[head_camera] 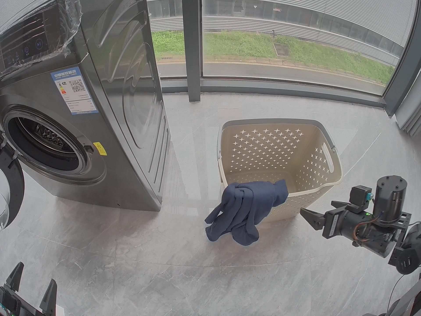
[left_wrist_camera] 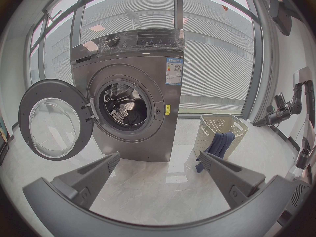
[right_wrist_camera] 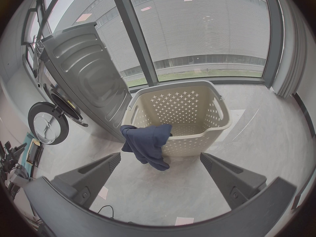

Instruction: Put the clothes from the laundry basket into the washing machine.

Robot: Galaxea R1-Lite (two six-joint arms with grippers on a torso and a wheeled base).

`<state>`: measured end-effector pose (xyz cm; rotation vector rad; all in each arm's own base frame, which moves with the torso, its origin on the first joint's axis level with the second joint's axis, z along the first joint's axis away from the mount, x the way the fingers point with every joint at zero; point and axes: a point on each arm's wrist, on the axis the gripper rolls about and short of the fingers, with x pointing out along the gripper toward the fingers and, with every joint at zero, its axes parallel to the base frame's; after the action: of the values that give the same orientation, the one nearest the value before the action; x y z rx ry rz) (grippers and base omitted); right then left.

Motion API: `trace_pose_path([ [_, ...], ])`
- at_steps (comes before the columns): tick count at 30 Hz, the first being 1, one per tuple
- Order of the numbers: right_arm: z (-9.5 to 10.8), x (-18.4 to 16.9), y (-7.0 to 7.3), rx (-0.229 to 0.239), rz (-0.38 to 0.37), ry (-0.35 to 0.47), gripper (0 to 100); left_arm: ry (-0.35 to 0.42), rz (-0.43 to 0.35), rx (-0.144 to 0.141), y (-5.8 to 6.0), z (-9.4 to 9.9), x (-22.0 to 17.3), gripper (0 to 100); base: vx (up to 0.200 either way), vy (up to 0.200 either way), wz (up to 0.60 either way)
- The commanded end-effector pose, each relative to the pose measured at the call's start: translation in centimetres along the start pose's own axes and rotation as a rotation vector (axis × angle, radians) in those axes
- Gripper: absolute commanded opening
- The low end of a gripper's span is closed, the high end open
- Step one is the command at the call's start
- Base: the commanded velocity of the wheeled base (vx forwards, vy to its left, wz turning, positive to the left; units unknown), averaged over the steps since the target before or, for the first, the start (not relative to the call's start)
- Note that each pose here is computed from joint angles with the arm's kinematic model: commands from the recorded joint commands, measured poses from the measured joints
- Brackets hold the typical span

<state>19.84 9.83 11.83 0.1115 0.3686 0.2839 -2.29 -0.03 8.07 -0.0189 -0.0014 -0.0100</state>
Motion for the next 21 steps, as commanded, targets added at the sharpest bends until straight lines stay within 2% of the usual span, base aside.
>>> trace_pose_path([
  [1,-1.4,4.0,2.0,-0.002,0.001,0.047,100,0.003,0.001,-0.001,0.0,-0.5,0.0,100,0.000,0.000,0.00],
  [5,-1.8,5.5,2.7,0.013,0.014,0.041,100,0.005,0.001,-0.001,0.0,-0.5,0.0,100,0.000,0.000,0.00],
  [14,-2.1,7.4,3.1,0.013,0.014,0.041,100,0.003,0.001,-0.001,0.0,-0.5,0.0,100,0.000,0.000,0.00],
  [16,-2.4,8.3,3.4,0.008,-0.004,0.047,100,0.003,0.001,-0.001,0.0,-0.5,0.0,100,0.000,0.000,0.00],
  [21,-3.1,9.5,4.0,-0.001,0.004,0.065,100,0.003,0.001,-0.001,0.0,-0.5,0.0,100,0.000,0.000,0.00],
])
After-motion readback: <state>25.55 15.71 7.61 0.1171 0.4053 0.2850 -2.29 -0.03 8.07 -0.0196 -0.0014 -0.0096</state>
